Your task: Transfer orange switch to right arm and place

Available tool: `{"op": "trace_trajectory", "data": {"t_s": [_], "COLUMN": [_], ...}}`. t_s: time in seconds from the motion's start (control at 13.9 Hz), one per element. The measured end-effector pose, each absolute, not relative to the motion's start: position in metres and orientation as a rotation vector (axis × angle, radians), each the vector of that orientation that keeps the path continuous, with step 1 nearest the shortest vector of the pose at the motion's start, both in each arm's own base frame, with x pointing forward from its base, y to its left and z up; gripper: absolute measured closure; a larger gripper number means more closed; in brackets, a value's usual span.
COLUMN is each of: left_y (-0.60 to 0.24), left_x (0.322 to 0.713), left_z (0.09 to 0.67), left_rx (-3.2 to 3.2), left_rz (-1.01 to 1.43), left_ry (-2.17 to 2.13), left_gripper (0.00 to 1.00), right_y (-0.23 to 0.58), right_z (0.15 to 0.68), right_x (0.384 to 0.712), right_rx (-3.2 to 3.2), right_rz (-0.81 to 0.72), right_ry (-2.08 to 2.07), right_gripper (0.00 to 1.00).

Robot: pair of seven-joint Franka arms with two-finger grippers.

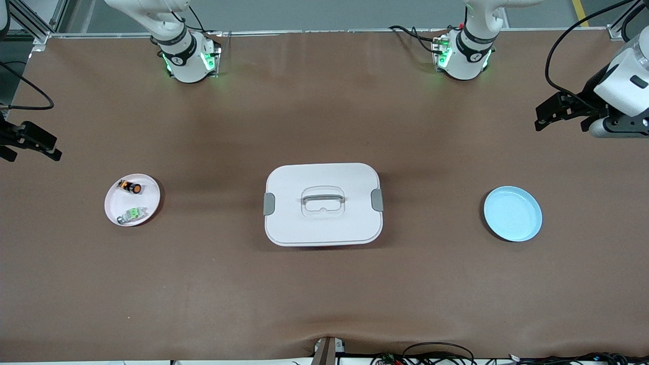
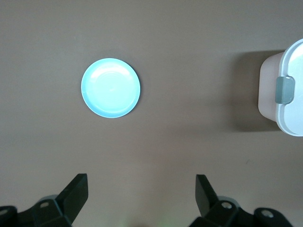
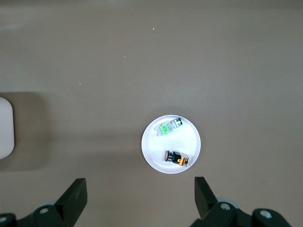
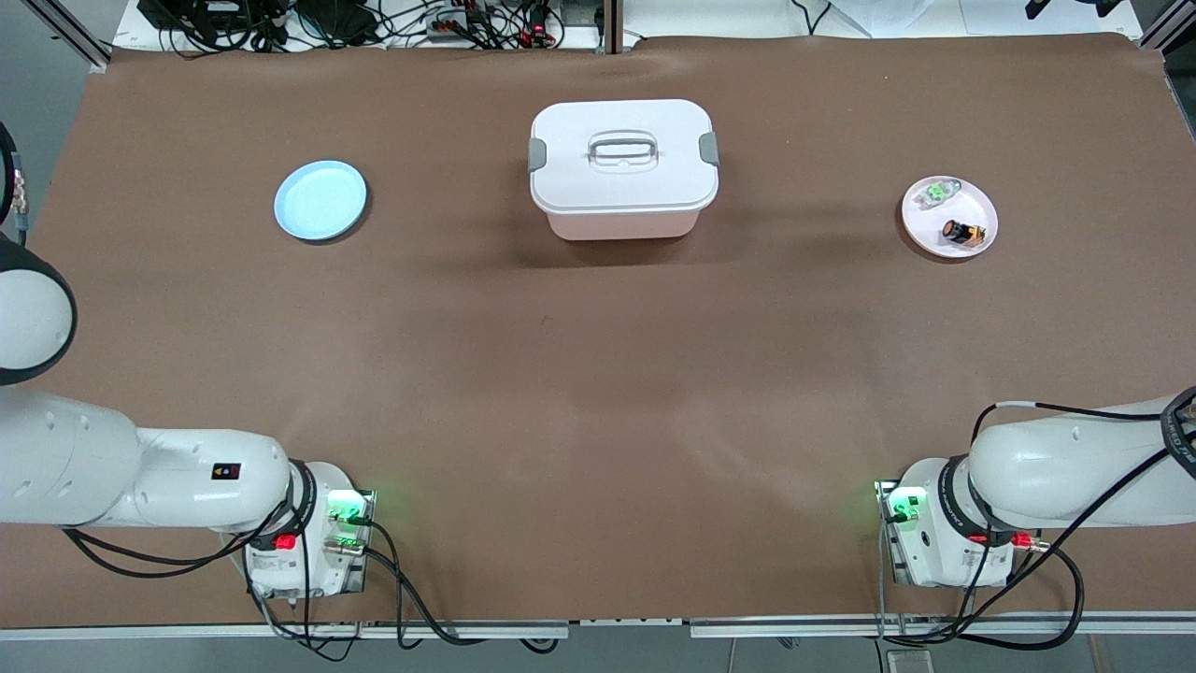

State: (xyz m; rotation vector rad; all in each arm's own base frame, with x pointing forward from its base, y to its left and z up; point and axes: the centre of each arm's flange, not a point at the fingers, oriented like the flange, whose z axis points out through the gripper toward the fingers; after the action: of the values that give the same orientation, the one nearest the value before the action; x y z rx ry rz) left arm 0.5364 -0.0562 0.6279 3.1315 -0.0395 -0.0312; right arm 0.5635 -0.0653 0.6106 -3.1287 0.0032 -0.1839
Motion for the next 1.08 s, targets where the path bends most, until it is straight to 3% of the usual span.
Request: {"op": "trace_trajectory", "data": {"t_s": [0.22, 1.08], "left_y": [-0.056, -0.055], "left_x": [0.536, 0.536], "left_z": [0.628, 0.628], "left_rx": [3.132, 3.132], "left_rz": [-0.031, -0.032], "left_ry": [-0.039, -0.036], "left_gripper": [0.00, 0.00], "right_y": [-0.063, -0.061], "right_z": [0.623, 0.627], "right_x": [0.563, 0.553], "right_rx": [-3.129, -3.125], "right_rz": [-0.210, -0.079], "right_ry": [-0.002, -0.007], "right_gripper": [0.00, 0.00]}}
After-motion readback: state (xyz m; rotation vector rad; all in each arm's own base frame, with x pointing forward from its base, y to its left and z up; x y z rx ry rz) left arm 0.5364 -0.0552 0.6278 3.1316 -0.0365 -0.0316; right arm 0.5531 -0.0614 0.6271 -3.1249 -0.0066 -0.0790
